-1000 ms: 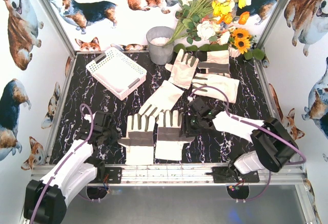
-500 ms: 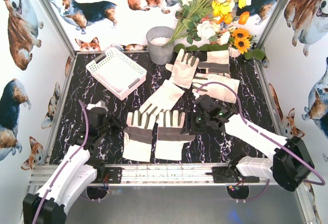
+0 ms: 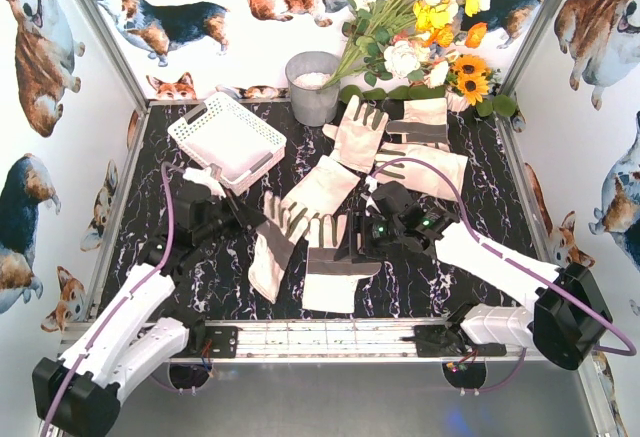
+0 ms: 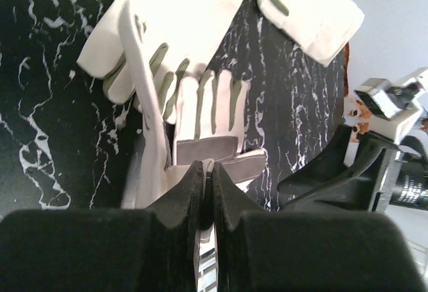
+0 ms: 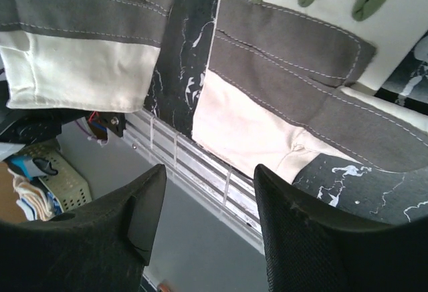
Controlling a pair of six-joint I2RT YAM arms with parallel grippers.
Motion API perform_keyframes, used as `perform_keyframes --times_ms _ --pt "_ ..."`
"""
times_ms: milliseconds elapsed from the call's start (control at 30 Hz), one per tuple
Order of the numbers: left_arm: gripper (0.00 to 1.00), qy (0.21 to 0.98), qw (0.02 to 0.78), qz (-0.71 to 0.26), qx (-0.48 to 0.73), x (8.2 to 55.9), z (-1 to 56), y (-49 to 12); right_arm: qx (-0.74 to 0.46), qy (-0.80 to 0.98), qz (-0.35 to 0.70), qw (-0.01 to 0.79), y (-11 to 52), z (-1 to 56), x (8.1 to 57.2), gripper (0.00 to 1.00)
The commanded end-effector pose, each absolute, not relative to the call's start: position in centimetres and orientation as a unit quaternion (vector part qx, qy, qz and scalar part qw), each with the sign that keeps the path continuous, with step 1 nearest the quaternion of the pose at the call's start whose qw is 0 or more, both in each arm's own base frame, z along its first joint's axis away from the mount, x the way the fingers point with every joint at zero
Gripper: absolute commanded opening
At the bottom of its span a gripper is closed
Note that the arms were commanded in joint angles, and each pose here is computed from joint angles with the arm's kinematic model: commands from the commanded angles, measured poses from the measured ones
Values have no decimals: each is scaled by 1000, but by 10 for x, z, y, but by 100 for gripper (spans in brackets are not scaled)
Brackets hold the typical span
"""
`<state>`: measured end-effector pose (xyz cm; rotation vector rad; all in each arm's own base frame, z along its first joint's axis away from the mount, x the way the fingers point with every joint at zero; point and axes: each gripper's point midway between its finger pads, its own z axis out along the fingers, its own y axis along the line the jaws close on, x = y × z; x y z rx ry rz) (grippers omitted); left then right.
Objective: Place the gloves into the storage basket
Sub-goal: Pick up the glove from the center of the board.
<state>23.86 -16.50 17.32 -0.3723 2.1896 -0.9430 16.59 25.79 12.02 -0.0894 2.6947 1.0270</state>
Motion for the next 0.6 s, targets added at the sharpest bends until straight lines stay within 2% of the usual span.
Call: perform_keyframes --times_ms 0,100,300,467,567 --pt "0 842 382 -354 -141 244 201 -167 -70 891 420 157 278 164 170 59" --pt "0 837 380 -363 -151 245 212 -175 -85 878 444 158 284 177 167 63" --pt "0 817 384 -402 -151 251 242 -218 -102 859 464 193 286 204 174 81" --pt "0 821 387 -388 -158 259 245 -253 -94 867 446 200 273 215 183 85" --pt "0 814 390 -398 -166 261 249 -271 -92 864 438 231 265 230 184 84"
